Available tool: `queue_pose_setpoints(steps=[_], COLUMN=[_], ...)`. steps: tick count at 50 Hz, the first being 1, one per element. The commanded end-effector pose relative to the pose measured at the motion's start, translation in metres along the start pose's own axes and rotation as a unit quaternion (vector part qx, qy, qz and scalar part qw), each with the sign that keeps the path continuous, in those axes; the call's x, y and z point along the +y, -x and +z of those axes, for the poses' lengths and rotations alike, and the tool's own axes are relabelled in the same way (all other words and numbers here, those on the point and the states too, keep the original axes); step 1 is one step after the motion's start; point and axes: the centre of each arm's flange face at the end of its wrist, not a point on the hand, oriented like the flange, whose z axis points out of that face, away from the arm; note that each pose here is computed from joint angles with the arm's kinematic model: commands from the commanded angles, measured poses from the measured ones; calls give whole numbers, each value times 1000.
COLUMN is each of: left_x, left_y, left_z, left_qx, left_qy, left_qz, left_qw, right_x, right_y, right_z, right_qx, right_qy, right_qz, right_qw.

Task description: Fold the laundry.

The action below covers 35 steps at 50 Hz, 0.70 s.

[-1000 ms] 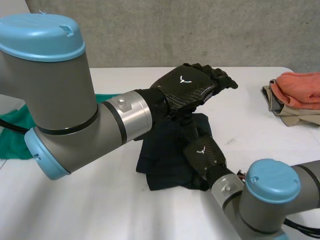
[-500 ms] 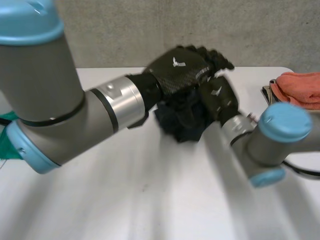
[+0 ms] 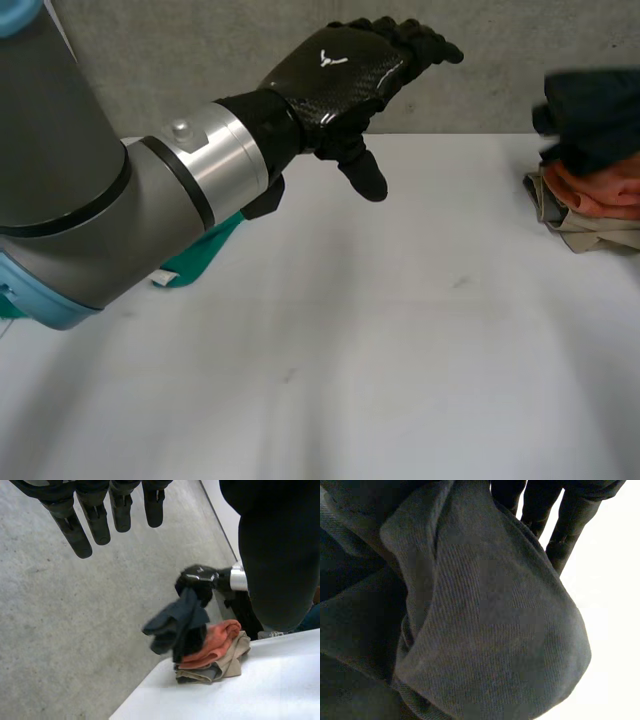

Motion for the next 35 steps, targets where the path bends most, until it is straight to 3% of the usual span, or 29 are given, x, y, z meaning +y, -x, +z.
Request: queue_pose_setpoints(steps=[1,5,13,28,32,35], left_x=[13,23,23,13,10,5], left_y=[-3,-4,-10,-26,-32,-34], left_z=[-1,2,2,0,-1,-2], left_qx=[4,6,15,31,38,40], left_qy=[18,30,30,18,16,10], left_qz=[-8,-14,-15,-16,-16,-14], left_qw=[1000,999,999,999,999,999], right_x=[102,123,118,18,3,-7], right_y=[-16,-35,-62,-69,-74,-94], right_z=[-43,-61,-69,-64,-74,-88], right_qx=[-28,-14,4,47,75,131], right_qy=[73,93,96,116,155,212], right_qz=[29,28,17,19,24,-6], right_qw=[996,995,995,992,985,969])
